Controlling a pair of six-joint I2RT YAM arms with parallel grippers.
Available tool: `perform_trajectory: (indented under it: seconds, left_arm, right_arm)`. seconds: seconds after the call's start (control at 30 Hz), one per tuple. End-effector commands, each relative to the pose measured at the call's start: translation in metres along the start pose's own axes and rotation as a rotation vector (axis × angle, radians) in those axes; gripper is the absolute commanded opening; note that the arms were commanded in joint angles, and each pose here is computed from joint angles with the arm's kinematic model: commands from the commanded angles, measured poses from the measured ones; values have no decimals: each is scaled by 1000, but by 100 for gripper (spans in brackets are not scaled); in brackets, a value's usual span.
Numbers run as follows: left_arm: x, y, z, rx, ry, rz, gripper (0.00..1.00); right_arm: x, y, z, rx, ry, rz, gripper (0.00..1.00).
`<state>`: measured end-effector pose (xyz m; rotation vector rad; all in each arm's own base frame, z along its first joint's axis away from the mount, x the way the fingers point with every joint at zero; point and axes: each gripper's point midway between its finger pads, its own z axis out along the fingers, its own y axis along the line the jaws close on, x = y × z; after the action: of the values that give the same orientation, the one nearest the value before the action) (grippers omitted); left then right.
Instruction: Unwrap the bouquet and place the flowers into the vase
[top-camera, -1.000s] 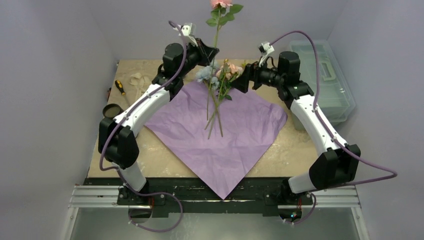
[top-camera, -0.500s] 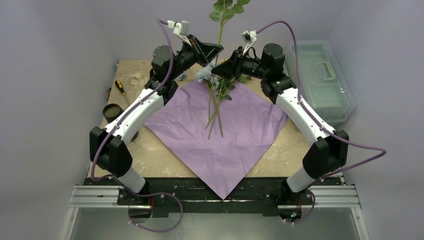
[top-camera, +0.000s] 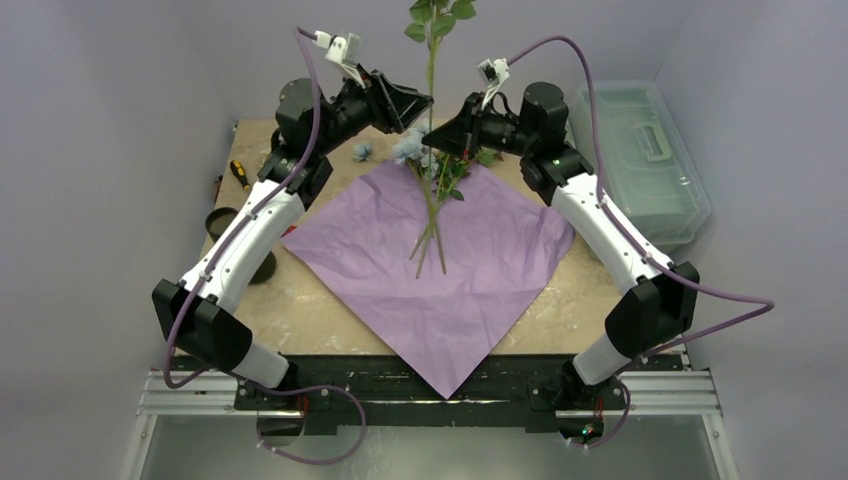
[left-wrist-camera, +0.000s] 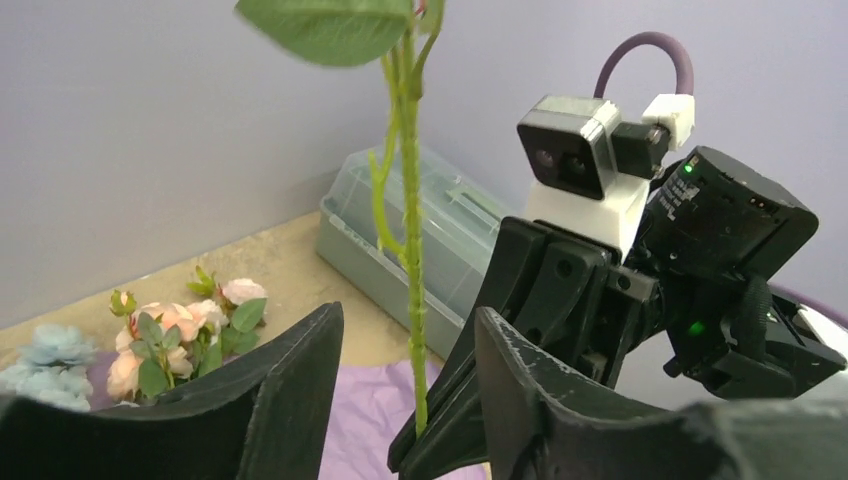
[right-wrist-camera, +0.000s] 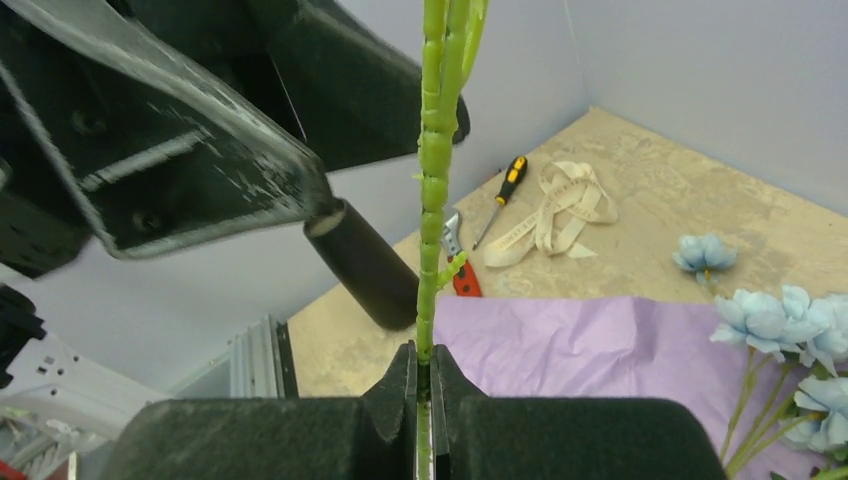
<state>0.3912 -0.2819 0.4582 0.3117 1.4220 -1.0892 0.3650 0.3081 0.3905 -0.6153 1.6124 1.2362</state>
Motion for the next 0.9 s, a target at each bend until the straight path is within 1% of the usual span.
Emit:
perform_trajectory:
  seconds: [0.0, 0.07, 0.17, 0.23, 0.3, 0.37, 0.4, 0.5, 0.6, 0.63, 0.7, 0.73, 0.8, 0.83, 0.87]
  left_arm:
    - [-8, -8, -13, 0, 141, 136, 54]
    - [-7, -2, -14, 12, 193, 117, 56]
    - [-14, -3, -22, 82, 205, 76, 57]
    - [-16, -3, -24, 93, 212, 53, 53]
    - [-16, -1, -25, 100, 229, 33, 47]
    - [-16, 3, -27, 100, 236, 13, 36]
    - [-17, 4, -28, 101, 237, 1, 33]
    - [-16, 1, -30, 135, 252, -30, 29]
    - [-14, -10, -34, 190, 256, -58, 30]
    - [-14, -12, -36, 198, 255, -66, 27]
    - [-15, -10, -40, 191, 243, -87, 5]
    - [-17, -7, -42, 177, 230, -106, 0]
    - [-25, 4, -50, 128, 194, -123, 0]
    - [-30, 12, -55, 95, 176, -116, 0]
    - [-36, 18, -61, 65, 157, -104, 0]
  right_arm:
    - [-4, 27, -2, -40, 20, -138, 0]
    - [3, 33, -2, -53, 32, -155, 0]
    - [12, 39, -1, -63, 46, -169, 0]
    - [16, 42, -1, -69, 57, -174, 0]
    - [19, 45, -1, -75, 68, -187, 0]
    - [24, 48, -1, -80, 83, -215, 0]
    - [28, 51, 0, -84, 94, -233, 0]
    - [38, 51, 0, -83, 130, -259, 0]
    - [44, 49, 0, -81, 153, -261, 0]
    - [46, 48, 0, -80, 157, -260, 0]
    - [46, 47, 0, -80, 159, -262, 0]
    - [47, 47, 1, -81, 159, -262, 0]
    - [46, 47, 1, -77, 159, -259, 0]
    - [46, 46, 1, -73, 160, -255, 5]
    - [45, 45, 2, -66, 158, -243, 19]
